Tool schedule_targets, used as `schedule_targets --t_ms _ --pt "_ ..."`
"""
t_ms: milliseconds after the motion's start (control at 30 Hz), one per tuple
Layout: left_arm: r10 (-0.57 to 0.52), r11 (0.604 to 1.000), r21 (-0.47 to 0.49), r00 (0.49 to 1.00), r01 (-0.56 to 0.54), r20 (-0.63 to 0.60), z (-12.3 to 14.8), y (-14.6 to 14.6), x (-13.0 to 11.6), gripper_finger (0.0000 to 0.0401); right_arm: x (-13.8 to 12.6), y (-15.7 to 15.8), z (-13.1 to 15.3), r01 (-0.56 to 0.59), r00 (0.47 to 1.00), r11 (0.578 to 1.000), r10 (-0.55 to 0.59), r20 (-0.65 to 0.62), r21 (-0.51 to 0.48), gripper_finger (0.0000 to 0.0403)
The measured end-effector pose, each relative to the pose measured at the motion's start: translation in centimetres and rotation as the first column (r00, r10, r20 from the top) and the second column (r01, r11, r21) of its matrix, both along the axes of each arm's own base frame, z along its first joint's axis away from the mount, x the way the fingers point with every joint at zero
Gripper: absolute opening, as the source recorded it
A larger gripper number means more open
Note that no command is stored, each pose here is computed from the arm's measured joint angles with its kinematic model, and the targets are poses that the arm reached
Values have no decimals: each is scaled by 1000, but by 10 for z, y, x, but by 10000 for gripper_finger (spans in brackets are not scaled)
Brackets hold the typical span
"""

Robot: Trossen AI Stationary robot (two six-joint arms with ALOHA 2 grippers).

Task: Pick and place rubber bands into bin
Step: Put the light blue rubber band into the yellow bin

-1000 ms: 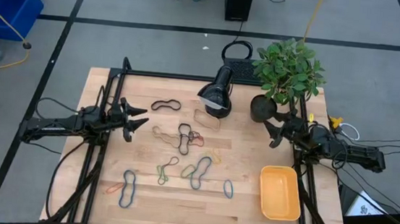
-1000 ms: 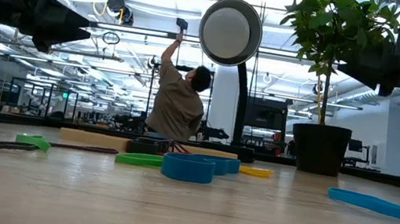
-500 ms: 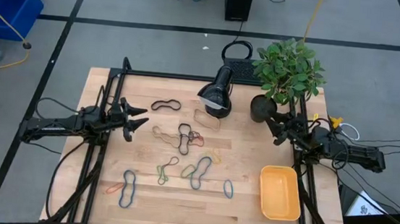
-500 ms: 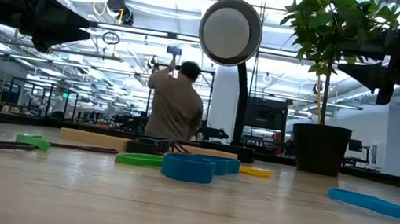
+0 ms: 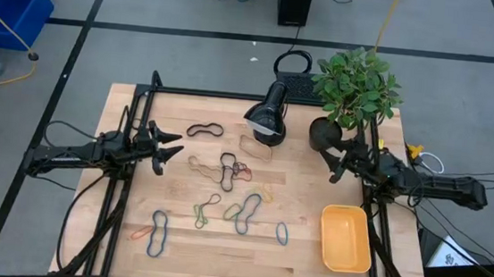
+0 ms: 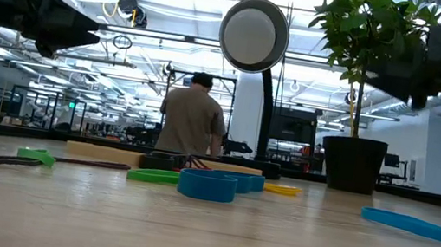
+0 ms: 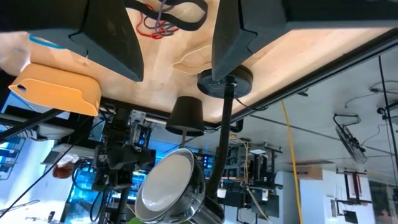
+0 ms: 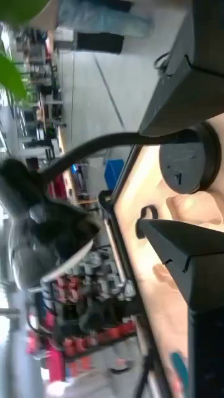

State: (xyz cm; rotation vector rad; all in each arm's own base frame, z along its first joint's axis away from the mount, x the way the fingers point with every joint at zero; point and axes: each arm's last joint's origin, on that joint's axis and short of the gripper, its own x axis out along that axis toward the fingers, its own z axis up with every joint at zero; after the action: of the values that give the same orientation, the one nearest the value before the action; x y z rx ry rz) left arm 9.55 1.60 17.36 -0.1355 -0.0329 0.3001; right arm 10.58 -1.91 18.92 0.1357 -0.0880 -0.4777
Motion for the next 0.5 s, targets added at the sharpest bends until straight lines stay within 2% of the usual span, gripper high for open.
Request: schedule_targets --t_ms 200,500 --pt "1 1000 -1 1000 -1 -1 0 0 0 196 23 3 23 -103 985 995 100 -138 -16 224" --pt "0 1000 -3 1000 0 -3 0 0 0 196 72 30 55 -296 917 954 270 -292 -45 224"
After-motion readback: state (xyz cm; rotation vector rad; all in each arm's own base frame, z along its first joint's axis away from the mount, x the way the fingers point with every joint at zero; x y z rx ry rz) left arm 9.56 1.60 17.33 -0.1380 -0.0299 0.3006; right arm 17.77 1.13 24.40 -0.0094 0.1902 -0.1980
